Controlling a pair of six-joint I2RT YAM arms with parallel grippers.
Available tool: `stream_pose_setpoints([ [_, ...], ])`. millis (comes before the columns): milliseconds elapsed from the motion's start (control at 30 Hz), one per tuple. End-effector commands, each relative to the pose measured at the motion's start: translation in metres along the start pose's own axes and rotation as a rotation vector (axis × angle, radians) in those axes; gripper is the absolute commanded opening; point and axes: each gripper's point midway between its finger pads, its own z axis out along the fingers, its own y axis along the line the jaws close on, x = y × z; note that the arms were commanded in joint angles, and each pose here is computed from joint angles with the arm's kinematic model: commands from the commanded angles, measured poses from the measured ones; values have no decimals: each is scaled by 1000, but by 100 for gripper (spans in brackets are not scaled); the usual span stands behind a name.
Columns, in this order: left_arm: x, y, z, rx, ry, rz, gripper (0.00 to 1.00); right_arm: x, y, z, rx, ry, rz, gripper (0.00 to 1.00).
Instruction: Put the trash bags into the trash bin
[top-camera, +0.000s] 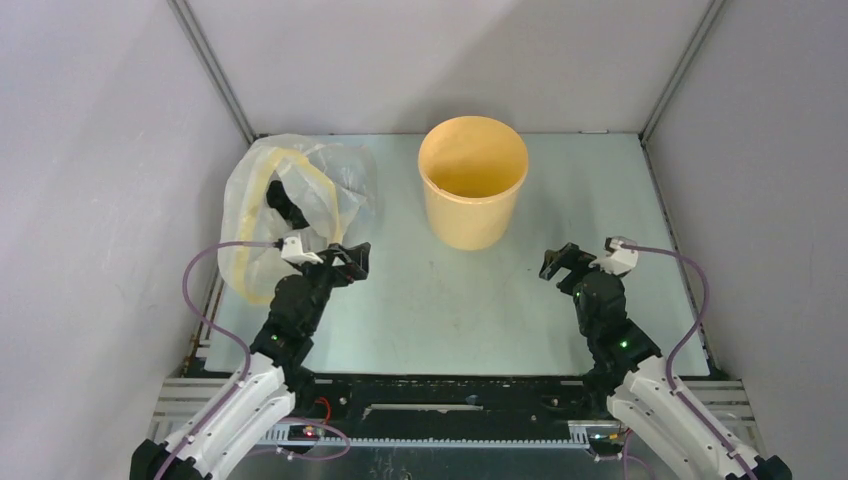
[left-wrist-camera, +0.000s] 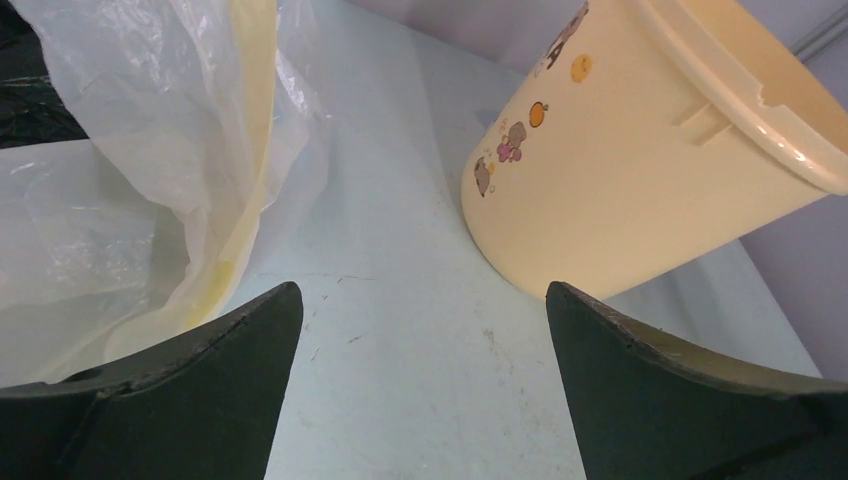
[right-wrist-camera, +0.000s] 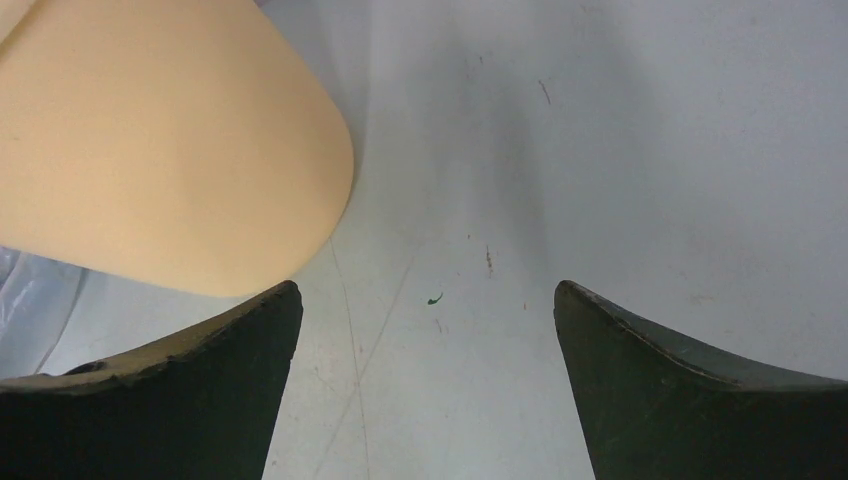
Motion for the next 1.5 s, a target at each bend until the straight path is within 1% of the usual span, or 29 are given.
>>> stream_pose_setpoints([
  [0, -4, 7, -1, -38, -27, 7, 100, -2, 5, -1, -21, 0, 26, 100],
  [67, -2, 13, -3, -61, -32, -1, 100, -1, 13, -3, -64, 19, 26, 100],
  [133, 1, 10, -3, -37, -36, -15, 100, 3, 18, -6, -87, 56, 20, 99],
  [200, -1, 10, -3, -45, -37, -36, 96, 8, 21, -10, -104, 95, 7, 99],
  [300, -9, 28, -3, -185, -42, -62, 94, 20, 15, -12, -94, 141, -23, 99],
  [367, -17, 37, -5, -262, -41, -48, 92, 27, 13, -13, -95, 164, -49, 99],
  [433, -29, 47, -9, -345, -47, -12, 88, 33, 14, -13, -115, 178, -58, 98],
  [467, -34, 56, -14, -413, -45, 13, 90, 35, 16, -13, -127, 182, -61, 97],
  [533, -44, 69, -21, -509, -49, 51, 99, 38, 18, -14, -142, 183, -67, 96],
  [700, -55, 82, -17, -630, -38, 158, 100, 41, 26, -15, -182, 179, -85, 95],
  [767, -54, 79, -6, -630, -4, 198, 100, 42, 28, -15, -183, 179, -96, 95],
  [867, -49, 67, 16, -574, 43, 241, 100, 42, 28, -15, -183, 176, -102, 95],
  [1000, -46, 58, 44, -546, 101, 274, 100, 43, 27, -15, -176, 178, -106, 95],
  [1100, -41, 71, 57, -631, 152, 314, 100, 44, 27, -14, -176, 180, -107, 95],
  [1167, -33, 82, 65, -678, 193, 315, 100, 45, 27, -14, -175, 182, -109, 95],
  [1300, -8, 97, 83, -661, 296, 259, 100, 45, 27, -13, -171, 181, -111, 95],
  [1433, 16, 91, 96, -593, 379, 230, 89, 46, 26, -12, -163, 184, -114, 95],
  [1467, 19, 89, 99, -577, 389, 224, 82, 46, 26, -12, -162, 185, -115, 95],
])
